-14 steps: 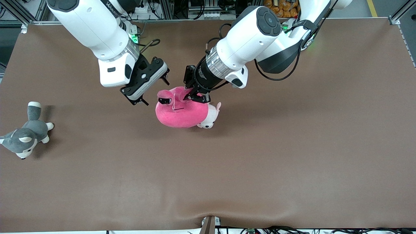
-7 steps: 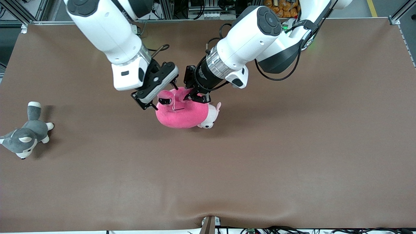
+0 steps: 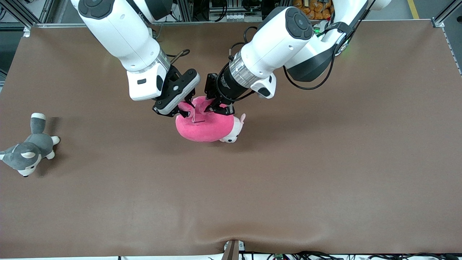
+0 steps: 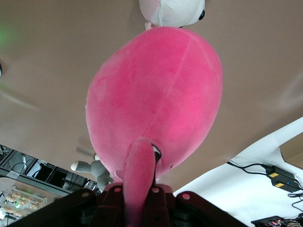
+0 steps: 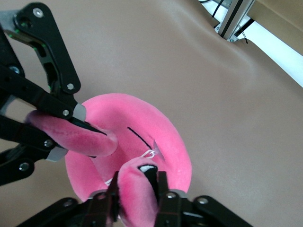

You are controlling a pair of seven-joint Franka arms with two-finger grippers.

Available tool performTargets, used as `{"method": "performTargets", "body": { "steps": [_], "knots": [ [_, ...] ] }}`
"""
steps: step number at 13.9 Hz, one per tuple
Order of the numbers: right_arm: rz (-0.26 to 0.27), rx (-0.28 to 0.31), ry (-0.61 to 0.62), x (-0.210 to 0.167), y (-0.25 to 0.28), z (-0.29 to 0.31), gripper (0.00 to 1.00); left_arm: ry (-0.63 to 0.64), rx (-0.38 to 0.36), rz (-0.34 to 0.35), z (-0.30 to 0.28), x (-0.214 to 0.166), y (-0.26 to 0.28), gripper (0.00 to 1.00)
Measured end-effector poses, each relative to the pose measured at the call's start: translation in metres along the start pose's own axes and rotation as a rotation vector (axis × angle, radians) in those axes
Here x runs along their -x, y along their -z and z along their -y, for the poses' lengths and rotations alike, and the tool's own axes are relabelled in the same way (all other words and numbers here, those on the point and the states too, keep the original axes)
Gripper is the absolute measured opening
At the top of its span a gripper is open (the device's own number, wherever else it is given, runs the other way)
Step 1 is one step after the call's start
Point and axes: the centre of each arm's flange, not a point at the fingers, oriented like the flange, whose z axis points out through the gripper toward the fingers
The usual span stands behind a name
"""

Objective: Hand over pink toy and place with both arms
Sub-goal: 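Grasp the pink plush with the right gripper beside the left gripper, then open the left gripper and pull the plush away with the right gripper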

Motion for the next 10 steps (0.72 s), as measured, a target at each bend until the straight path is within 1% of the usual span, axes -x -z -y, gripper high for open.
{"method": "performTargets", "body": {
  "steps": [1,2,3,4,6,7,8,10],
  "knots": [
    [0.001,0.000,-0.001,0.000,0.000,0.000,0.22,0.000,0.000,0.000,0.000,0.000,0.000,0.11],
    [0.002,0.001,-0.003,0.001,0.000,-0.001,0.19,0.000,0.000,0.000,0.000,0.000,0.000,0.11],
    [0.002,0.002,-0.006,0.001,0.000,-0.004,0.13,0.000,0.001,0.001,0.000,0.000,0.000,0.11],
    [0.002,0.004,-0.013,0.002,0.001,-0.008,0.09,0.000,0.003,0.004,-0.001,0.000,0.001,0.15],
    [0.010,0.008,-0.035,0.007,0.002,-0.021,0.09,0.001,0.008,0.011,-0.003,0.002,0.003,0.33],
    [0.025,0.008,-0.053,0.012,0.002,-0.033,0.09,0.004,0.015,0.014,-0.007,0.002,0.006,0.43],
    [0.047,0.006,-0.078,0.019,0.002,-0.048,0.09,0.000,0.034,0.014,-0.013,0.001,0.009,0.55],
    [0.106,-0.007,-0.142,0.042,0.004,-0.088,0.09,-0.069,0.109,-0.004,-0.029,0.000,0.020,0.76]
  ]
}}
